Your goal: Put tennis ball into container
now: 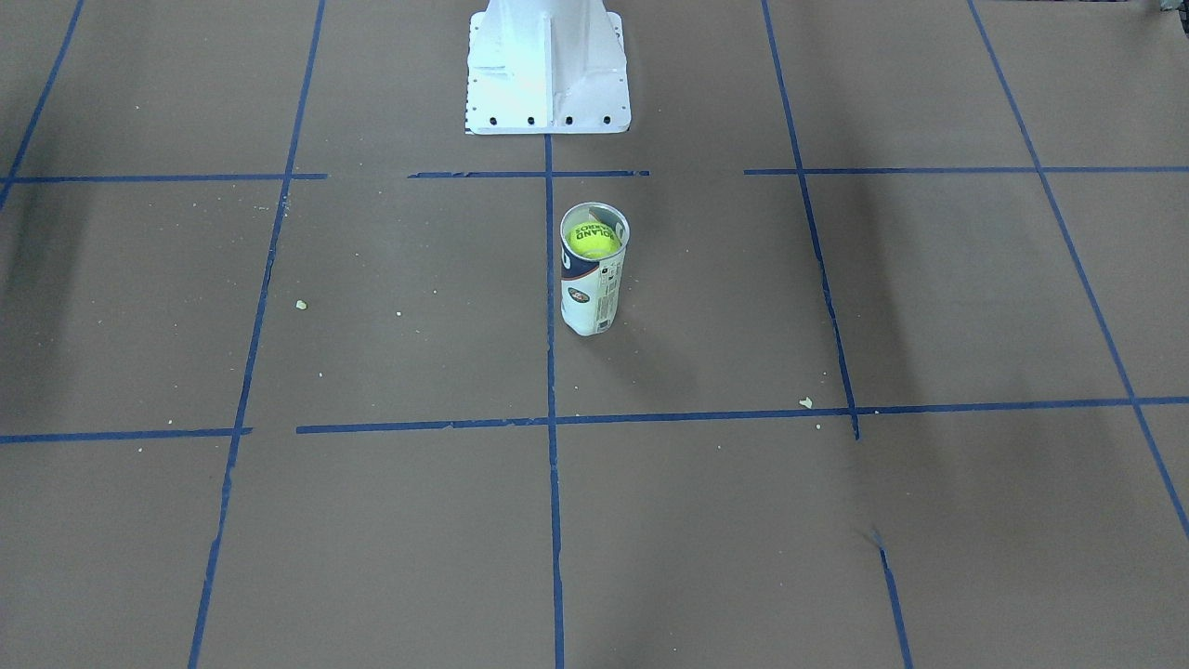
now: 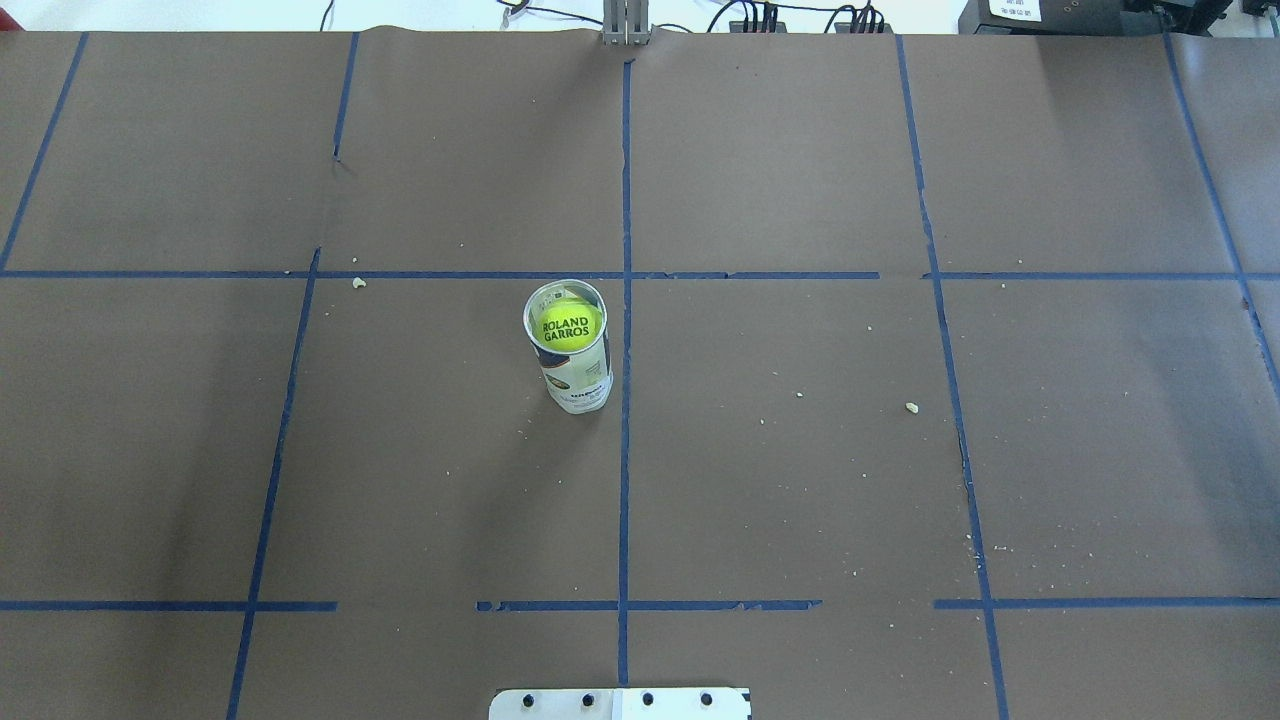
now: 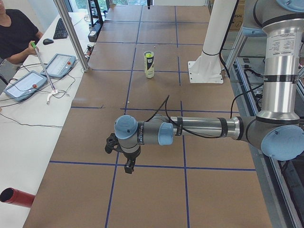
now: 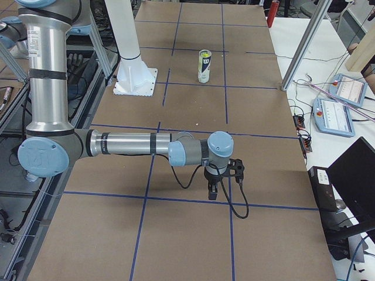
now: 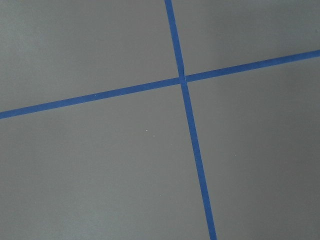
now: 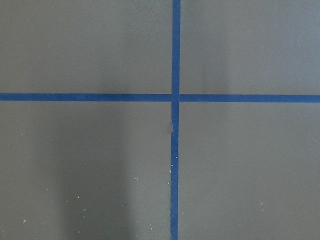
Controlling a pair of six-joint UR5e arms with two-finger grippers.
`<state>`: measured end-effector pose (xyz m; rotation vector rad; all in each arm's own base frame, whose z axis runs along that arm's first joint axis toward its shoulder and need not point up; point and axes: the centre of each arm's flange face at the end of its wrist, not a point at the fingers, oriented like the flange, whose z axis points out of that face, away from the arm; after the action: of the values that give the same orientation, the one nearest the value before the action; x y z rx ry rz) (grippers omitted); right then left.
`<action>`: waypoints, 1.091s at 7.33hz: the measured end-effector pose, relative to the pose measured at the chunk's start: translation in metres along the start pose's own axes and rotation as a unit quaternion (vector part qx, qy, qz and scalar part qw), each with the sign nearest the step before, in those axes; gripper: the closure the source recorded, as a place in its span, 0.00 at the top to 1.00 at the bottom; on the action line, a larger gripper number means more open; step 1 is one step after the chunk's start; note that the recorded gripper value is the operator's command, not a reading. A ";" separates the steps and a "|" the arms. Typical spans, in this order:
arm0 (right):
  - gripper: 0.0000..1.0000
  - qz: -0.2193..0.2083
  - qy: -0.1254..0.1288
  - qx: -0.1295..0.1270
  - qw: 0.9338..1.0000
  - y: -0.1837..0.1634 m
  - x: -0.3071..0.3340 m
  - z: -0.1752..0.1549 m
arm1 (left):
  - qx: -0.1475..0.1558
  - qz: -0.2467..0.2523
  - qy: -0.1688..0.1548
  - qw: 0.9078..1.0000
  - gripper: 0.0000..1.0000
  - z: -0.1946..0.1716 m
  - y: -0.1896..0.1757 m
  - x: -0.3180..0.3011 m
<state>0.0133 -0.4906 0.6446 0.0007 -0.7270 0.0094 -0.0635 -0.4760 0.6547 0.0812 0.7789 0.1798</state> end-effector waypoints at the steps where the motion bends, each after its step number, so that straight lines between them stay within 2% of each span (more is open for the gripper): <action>1: 1.00 0.000 0.000 0.000 1.000 0.000 0.000 0.000 | -0.002 -0.006 0.000 1.000 1.00 0.001 0.002 -0.001; 4: 1.00 0.000 0.000 0.000 1.000 0.000 0.000 0.000 | -0.007 -0.051 0.001 0.999 1.00 0.005 0.013 -0.006; 8: 1.00 0.000 0.000 0.000 1.000 0.000 0.000 0.000 | -0.003 -0.062 0.000 0.998 1.00 0.002 0.017 -0.009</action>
<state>0.0134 -0.4906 0.6447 0.0007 -0.7270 0.0096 -0.0704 -0.4613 0.6643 0.0266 0.7818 0.0648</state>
